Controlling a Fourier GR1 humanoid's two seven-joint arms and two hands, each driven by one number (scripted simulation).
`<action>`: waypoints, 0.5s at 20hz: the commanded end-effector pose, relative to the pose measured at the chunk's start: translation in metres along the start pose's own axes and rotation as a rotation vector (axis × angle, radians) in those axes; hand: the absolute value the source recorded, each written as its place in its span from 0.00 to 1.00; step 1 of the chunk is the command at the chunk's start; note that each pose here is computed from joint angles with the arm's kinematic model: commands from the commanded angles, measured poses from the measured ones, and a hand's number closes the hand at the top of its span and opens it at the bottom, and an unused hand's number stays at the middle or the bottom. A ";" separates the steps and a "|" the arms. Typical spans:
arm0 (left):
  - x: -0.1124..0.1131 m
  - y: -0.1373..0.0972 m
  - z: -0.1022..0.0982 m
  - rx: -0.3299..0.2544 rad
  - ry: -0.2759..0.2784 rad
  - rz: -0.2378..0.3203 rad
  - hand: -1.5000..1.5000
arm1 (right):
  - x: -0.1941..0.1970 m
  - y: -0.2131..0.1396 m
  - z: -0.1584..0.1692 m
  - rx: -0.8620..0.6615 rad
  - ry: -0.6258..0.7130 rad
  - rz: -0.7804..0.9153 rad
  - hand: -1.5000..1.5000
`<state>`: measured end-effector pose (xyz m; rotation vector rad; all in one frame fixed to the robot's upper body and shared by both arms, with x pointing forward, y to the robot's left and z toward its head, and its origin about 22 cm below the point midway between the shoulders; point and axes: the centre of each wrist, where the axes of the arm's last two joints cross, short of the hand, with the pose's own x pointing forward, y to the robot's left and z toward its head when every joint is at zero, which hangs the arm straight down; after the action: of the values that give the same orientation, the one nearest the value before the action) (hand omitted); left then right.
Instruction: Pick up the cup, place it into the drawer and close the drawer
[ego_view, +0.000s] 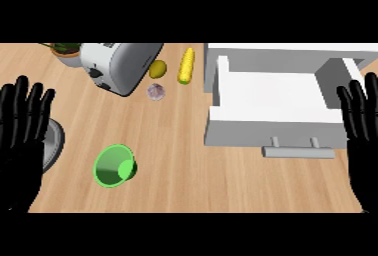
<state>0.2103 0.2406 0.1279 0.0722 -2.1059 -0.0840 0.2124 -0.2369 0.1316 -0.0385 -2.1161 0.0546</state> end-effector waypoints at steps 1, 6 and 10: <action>-0.004 0.016 0.004 -0.029 0.023 0.043 0.00 | -0.002 0.008 0.000 0.020 0.029 0.003 0.00; 0.000 0.016 0.024 -0.338 -0.027 0.183 0.00 | 0.005 0.013 0.007 0.035 -0.015 0.022 0.00; -0.038 0.035 0.043 -0.197 0.238 0.349 0.00 | -0.007 0.001 -0.004 0.180 0.141 0.007 0.00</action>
<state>0.1972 0.2629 0.0992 -0.2944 -1.9385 -0.1254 0.2169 -0.2355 0.1238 0.0193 -2.0204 0.1810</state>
